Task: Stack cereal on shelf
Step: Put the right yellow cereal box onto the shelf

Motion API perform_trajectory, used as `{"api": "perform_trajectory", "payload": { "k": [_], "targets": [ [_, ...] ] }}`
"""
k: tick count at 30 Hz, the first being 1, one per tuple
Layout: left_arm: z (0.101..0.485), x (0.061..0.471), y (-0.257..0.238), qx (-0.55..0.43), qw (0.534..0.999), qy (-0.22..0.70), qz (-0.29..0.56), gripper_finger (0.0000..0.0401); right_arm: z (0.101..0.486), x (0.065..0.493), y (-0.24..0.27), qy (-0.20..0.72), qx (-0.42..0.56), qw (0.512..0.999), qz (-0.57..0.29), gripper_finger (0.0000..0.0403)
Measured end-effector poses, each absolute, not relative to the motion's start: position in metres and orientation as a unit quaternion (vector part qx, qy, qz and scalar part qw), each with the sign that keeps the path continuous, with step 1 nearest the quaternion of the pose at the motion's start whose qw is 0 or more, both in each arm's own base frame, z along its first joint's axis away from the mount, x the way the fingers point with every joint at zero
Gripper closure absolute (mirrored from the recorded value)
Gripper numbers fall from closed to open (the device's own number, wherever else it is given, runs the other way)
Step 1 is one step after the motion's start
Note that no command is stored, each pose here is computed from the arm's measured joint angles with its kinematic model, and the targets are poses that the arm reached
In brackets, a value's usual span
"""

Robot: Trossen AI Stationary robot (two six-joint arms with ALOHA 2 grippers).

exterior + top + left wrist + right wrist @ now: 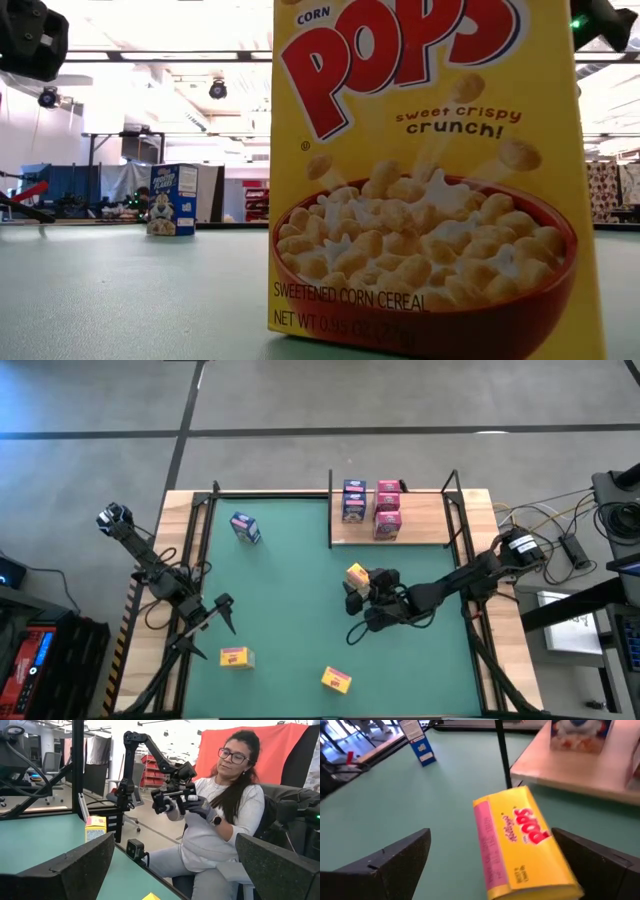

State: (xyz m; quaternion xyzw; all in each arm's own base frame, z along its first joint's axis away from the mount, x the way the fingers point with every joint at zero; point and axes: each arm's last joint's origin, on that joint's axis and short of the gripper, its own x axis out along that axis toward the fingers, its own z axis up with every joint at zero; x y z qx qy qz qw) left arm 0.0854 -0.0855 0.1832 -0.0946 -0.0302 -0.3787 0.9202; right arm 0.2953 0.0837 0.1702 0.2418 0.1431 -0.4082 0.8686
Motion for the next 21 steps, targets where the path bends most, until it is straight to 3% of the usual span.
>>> {"api": "perform_trajectory", "payload": {
  "k": [8, 21],
  "targets": [
    [0.183, 0.085, -0.085, -0.095, 0.92, -0.03, -0.379, 0.0003, 0.186, 0.3, 0.088, 0.169, 0.37, 0.812, -0.418, 0.0006],
    [0.183, 0.085, -0.085, -0.094, 0.92, -0.03, -0.379, 0.0003, 0.223, 0.307, 0.094, 0.194, 0.495, 0.717, -0.451, 0.0006]
  ]
}}
